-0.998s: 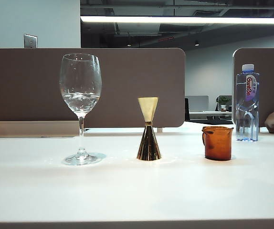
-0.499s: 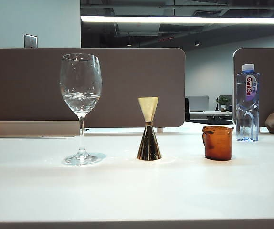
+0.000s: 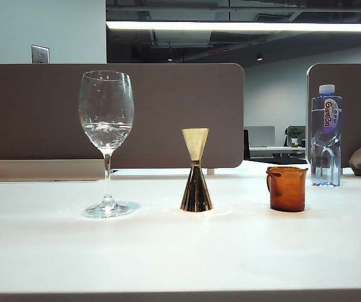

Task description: Pick up the small amber measuring cup and pour the water in it into the jigger, then pick up the jigger and pour the water in it into the wine glass.

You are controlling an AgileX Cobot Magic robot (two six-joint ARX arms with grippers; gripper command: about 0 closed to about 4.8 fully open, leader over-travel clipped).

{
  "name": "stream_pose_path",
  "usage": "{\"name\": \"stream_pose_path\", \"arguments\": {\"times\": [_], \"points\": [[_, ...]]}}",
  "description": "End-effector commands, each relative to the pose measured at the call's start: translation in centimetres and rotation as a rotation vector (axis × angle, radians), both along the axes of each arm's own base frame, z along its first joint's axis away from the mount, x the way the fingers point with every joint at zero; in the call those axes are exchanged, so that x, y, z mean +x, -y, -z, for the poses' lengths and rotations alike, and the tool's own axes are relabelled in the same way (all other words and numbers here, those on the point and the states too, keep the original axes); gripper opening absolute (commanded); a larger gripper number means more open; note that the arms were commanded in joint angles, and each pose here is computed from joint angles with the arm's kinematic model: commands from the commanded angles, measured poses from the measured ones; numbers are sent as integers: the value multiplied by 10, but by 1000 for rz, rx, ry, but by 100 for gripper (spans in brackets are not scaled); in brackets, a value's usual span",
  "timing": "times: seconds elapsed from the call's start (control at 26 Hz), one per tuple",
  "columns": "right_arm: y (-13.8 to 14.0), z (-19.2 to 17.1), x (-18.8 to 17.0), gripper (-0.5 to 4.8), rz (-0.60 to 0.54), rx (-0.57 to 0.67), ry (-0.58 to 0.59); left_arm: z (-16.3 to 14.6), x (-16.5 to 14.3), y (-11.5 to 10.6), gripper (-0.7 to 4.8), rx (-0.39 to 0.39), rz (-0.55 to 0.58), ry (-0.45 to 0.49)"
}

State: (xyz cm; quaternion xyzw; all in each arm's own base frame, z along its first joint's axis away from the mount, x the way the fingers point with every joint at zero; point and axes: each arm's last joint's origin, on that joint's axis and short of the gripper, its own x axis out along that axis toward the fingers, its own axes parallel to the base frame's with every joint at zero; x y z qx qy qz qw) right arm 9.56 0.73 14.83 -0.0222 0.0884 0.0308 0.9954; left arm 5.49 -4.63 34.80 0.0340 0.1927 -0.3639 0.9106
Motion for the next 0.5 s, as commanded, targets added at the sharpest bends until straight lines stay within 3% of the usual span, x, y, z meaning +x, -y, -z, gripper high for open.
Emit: {"name": "stream_pose_path", "arguments": {"times": [0.04, 0.5], "points": [[0, 2, 0, -5, -2, -2, -6, -2, 0, 0, 26, -8, 5, 14], [0, 2, 0, -5, -2, -2, -6, -2, -1, 0, 26, -10, 14, 18]]}}
